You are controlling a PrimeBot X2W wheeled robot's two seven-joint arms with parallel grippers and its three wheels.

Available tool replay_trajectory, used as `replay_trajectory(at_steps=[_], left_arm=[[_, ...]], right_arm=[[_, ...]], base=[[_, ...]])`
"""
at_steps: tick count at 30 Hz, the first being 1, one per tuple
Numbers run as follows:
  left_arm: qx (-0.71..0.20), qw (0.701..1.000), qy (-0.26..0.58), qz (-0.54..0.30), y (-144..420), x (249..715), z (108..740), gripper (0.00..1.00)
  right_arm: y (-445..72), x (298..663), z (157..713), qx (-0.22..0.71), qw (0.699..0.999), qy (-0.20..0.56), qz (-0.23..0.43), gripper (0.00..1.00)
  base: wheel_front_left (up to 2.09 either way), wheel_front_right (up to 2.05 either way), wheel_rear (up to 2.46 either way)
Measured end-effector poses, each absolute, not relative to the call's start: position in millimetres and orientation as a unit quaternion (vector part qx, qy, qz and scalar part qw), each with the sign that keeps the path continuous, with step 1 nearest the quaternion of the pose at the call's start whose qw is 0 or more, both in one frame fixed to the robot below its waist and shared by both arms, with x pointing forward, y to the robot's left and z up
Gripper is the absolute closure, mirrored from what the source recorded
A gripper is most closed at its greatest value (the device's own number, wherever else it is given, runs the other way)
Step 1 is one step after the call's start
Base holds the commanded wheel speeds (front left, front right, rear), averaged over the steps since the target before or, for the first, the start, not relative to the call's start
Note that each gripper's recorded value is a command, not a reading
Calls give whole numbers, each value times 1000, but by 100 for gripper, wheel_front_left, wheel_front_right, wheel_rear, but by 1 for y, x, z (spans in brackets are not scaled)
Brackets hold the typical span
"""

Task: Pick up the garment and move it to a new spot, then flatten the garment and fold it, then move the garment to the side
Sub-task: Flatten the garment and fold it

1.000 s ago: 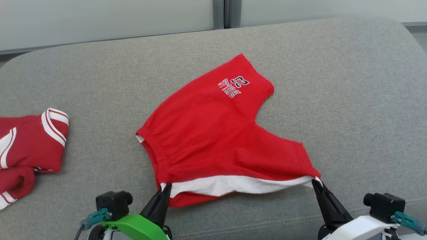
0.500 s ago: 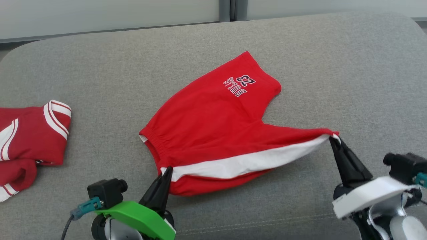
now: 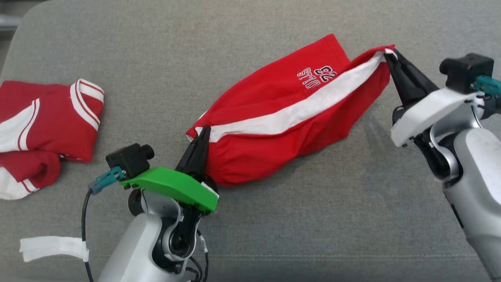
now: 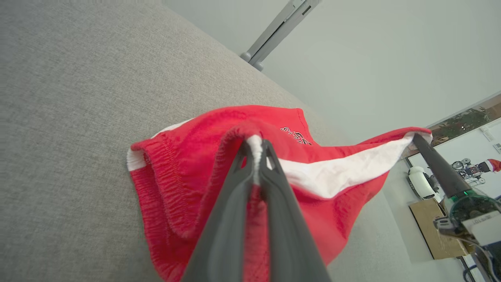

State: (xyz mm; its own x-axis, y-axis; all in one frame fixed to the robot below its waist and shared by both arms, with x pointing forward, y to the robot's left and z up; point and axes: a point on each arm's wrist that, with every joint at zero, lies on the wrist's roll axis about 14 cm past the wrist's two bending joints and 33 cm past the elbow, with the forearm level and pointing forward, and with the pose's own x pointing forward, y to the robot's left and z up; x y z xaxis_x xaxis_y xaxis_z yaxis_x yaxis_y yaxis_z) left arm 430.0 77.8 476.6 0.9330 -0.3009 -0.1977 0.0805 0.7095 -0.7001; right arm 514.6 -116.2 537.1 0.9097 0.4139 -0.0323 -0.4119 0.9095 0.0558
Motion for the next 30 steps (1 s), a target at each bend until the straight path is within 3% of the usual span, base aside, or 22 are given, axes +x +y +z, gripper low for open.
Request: replay_trajectory(at_steps=[12,22,23,24,25,26,27,30], left_arm=[[-405,900,162,-22,111,461,430,100],[-408,896,172,-33,103,467,413,100],[-410,895,171,-35,102,468,414,98],[-408,897,167,-33,103,470,414,69],[-406,899,165,-29,104,471,414,58],[-401,901,164,-31,103,472,414,0],[-395,904,161,-32,103,473,415,0],[-367,917,154,-36,104,476,417,0]], right_arm=[[-72,586,478,-15,959,81,270,100],[-65,609,437,-9,956,117,268,100],[-66,611,435,-8,957,118,266,100],[-67,613,436,-3,958,113,262,100],[-68,614,437,-3,959,109,261,68],[-68,613,435,-7,959,112,261,5],[-67,612,434,-7,958,112,262,0],[-72,611,432,-2,961,114,253,0]], base=[[0,0,0],[0,0,0],[0,0,0],[0,0,0],[0,0,0],[0,0,0],[0,0,0],[0,0,0]])
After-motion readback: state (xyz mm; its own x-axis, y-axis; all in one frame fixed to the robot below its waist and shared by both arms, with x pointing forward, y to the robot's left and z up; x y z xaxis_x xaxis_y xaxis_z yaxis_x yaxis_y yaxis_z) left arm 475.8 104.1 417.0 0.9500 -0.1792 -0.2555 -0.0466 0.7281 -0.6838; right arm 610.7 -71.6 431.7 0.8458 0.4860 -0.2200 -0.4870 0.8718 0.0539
